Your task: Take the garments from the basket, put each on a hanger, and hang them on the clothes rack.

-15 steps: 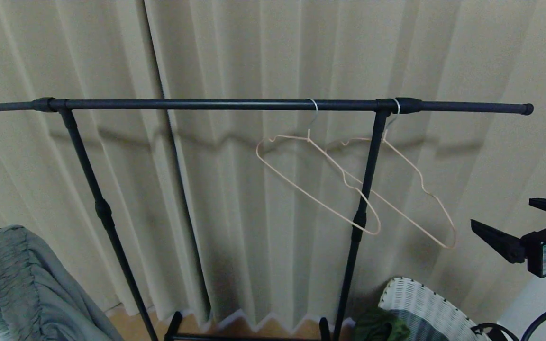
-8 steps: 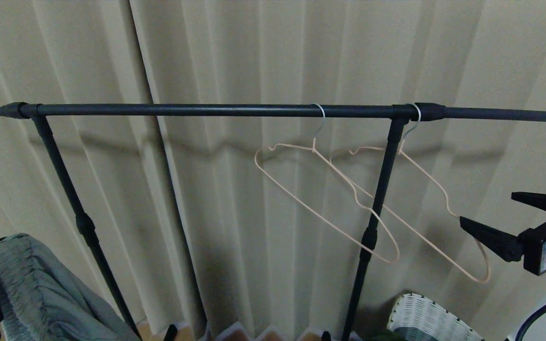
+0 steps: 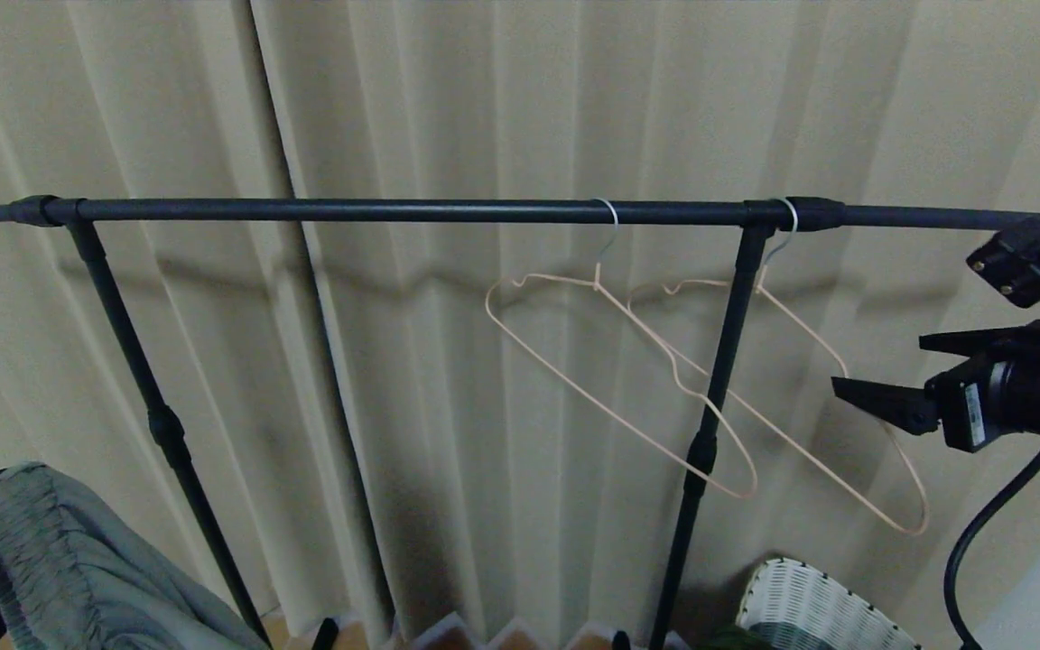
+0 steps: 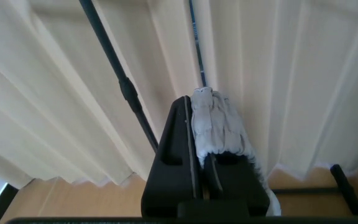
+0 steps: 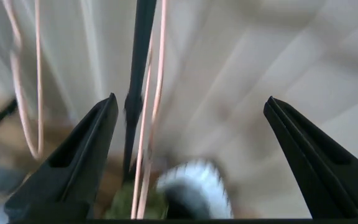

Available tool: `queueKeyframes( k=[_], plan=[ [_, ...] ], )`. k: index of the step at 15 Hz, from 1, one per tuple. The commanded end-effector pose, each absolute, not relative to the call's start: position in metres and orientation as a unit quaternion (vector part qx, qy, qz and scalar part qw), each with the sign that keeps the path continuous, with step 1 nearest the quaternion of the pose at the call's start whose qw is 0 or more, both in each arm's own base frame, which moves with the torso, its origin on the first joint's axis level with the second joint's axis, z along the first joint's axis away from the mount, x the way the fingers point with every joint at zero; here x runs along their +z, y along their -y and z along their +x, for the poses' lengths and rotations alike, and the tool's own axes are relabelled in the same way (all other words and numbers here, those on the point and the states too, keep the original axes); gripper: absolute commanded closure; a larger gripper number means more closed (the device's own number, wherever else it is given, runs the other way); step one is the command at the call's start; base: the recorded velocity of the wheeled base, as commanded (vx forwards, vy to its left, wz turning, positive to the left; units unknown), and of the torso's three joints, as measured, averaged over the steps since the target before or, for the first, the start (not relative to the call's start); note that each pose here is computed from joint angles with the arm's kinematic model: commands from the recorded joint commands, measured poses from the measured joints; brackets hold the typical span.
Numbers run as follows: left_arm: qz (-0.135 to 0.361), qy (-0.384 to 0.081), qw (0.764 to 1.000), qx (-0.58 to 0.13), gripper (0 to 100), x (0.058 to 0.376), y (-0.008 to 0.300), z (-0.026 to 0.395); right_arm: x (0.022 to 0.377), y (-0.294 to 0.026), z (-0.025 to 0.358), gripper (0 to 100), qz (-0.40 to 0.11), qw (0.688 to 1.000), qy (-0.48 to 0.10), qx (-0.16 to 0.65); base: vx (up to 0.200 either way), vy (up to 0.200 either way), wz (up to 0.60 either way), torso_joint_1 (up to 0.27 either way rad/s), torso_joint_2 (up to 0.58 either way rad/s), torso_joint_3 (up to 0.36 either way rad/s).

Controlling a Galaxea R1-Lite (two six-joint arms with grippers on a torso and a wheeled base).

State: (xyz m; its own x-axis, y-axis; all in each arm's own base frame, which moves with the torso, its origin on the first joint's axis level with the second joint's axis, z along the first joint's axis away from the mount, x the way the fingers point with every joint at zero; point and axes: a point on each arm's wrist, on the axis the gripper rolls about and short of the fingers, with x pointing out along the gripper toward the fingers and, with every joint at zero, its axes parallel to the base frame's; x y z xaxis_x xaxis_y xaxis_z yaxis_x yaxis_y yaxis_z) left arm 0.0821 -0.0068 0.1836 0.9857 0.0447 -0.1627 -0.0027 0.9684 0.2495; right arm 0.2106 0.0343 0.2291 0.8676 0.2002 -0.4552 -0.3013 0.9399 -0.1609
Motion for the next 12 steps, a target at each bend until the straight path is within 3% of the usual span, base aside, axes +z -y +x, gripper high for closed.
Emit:
queueKeyframes(
  k=[1,5,12],
  plan=[
    [0.125,-0.081,0.989,0.013,100,0.181,0.006,0.078,0.231,-0.039,0.235,0,-0.115,0.950,-0.256,0.135,0.000,0.000,0.00,0.000,0.00,0.000],
    [0.126,-0.079,0.989,0.012,100,0.180,0.006,0.076,0.212,-0.043,0.258,0,-0.107,0.936,-0.308,0.135,0.000,0.000,0.00,0.000,0.00,0.000],
    [0.129,-0.082,0.988,0.010,100,0.176,0.006,0.074,0.204,-0.046,0.267,0,-0.091,0.934,-0.320,0.134,0.000,0.000,0.00,0.000,0.00,0.000]
  ],
)
